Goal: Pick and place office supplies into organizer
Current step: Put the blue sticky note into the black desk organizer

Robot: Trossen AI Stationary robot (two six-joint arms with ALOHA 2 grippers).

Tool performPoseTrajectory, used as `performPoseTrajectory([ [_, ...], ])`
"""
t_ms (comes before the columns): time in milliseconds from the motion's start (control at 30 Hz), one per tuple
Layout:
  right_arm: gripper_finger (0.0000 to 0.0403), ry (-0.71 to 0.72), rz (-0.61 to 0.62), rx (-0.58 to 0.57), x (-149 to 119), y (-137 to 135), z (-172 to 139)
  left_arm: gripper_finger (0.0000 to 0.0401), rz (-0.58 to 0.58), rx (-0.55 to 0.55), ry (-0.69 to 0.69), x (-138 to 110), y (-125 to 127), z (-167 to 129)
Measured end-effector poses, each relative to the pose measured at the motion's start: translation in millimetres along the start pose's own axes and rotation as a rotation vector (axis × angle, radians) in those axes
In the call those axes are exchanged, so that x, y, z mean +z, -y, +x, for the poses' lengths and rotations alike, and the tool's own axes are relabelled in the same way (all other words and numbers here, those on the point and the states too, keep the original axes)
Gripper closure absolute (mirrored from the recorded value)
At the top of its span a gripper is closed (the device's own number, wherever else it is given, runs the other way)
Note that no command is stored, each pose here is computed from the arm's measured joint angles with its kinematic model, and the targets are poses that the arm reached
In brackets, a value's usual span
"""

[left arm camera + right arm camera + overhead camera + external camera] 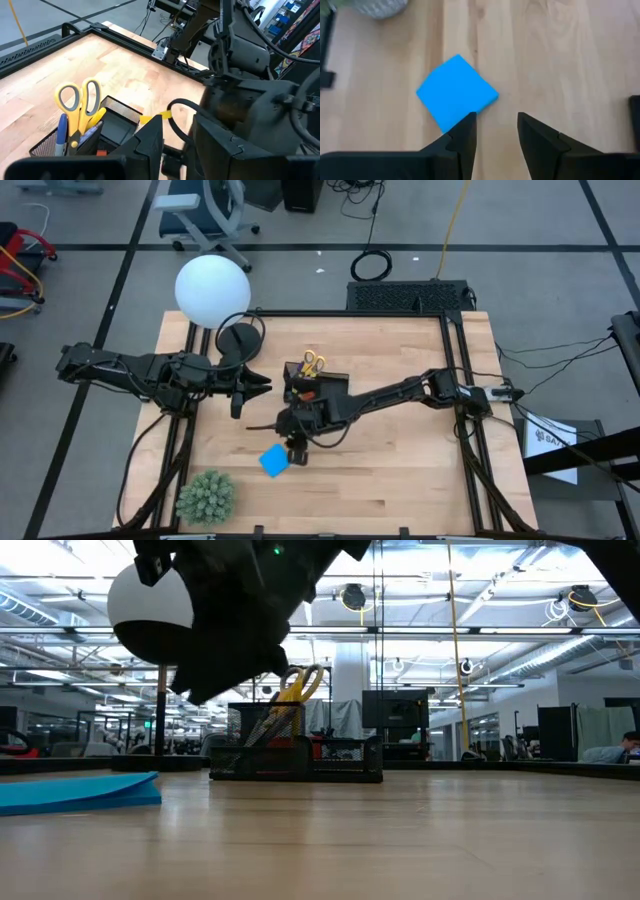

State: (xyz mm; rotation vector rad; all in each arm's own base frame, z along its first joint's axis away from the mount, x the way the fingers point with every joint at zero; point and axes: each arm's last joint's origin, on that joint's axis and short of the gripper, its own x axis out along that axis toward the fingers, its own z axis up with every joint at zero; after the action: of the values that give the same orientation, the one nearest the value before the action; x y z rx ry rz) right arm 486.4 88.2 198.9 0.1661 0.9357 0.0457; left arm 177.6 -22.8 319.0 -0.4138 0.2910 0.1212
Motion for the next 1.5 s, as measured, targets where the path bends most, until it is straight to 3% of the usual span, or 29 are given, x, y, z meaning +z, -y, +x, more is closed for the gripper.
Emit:
performPoseTrajectory([
  [333,0.0272,-0.046,0.308,0.179,-4.1,-7.4,4.5,0.0286,0.0,0.001,-0.001,0.0,-0.1,0.1],
  [567,0.0275,-0.118,0.507,0.268,-23.8,-7.9,20.3,0.0286,0.0,0.001,0.0,0.0,-0.1,0.1],
  [900,0.0278,-0.066,0.616,0.368,-38.1,-12.9,35.4,0.0286,0.0,0.0,0.0,-0.1,0.0,0.0],
  [1500,0.0285,-0.03,0.657,0.376,-35.1,-1.1,43.6,0.0286,0.0,0.001,0.0,0.0,-0.1,0.1],
])
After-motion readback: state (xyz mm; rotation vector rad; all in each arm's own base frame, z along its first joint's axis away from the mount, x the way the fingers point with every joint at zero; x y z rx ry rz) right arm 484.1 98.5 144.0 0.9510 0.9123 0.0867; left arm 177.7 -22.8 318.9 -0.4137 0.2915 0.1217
